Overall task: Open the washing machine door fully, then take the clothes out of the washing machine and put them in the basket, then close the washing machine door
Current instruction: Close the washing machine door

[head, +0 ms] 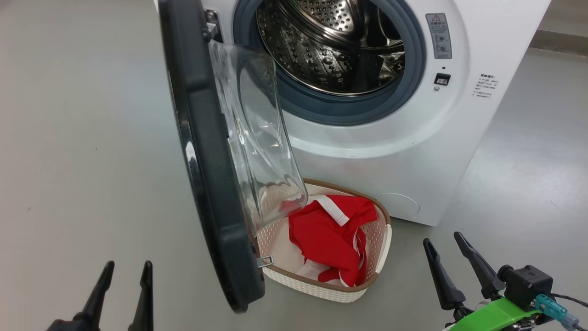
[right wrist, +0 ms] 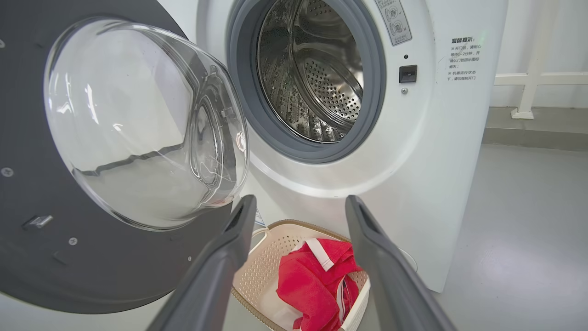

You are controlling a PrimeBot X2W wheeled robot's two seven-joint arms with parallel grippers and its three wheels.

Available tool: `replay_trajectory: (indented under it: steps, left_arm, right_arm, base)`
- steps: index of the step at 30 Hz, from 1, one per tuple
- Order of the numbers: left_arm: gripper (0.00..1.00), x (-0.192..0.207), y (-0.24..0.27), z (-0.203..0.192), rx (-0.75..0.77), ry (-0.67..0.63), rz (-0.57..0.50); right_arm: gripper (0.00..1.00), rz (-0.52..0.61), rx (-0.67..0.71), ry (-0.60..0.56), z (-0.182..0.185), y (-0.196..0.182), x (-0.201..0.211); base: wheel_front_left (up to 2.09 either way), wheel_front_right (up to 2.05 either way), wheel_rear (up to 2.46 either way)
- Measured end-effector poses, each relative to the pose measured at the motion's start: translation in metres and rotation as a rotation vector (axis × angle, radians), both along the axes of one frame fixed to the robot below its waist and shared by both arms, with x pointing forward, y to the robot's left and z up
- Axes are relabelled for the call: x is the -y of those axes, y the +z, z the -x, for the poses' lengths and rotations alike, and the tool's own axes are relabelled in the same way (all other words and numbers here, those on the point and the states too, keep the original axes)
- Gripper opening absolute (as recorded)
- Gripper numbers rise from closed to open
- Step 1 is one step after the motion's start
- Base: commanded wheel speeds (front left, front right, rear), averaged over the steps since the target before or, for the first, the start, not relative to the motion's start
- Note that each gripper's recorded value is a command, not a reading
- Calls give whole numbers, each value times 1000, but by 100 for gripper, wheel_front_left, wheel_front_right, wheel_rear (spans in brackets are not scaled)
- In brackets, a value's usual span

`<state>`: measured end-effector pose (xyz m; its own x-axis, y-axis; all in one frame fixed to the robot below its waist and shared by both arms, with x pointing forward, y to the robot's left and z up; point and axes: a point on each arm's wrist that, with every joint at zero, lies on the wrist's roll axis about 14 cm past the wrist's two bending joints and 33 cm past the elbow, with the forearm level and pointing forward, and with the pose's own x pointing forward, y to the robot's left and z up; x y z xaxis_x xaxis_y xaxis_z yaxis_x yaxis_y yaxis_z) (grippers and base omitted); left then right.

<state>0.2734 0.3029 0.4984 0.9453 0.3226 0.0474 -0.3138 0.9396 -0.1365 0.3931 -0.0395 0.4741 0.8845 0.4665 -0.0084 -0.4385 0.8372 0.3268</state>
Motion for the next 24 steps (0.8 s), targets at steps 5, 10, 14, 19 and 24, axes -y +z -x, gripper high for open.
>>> replay_trajectory:
  steps: [5,10,14,19,24]
  left_arm:
    - [100,6,1,4,-9,7,-41]
    - [100,7,-9,9,-35,20,-24]
    - [100,9,-10,8,-30,27,-7]
    - [100,9,-9,9,-29,30,-7]
    - [100,9,-8,8,-32,25,-23]
  right_arm:
    - [100,-1,2,-4,1,1,1]
    - [100,-1,-15,-8,4,-4,2]
    - [100,-3,-15,-12,4,-4,3]
    - [100,1,-13,-12,4,-4,3]
    - [100,-1,-13,-14,4,-4,3]
  base:
    - [0,0,0]
    - [0,0,0]
    - [0,0,0]
    - [0,0,0]
    - [0,0,0]
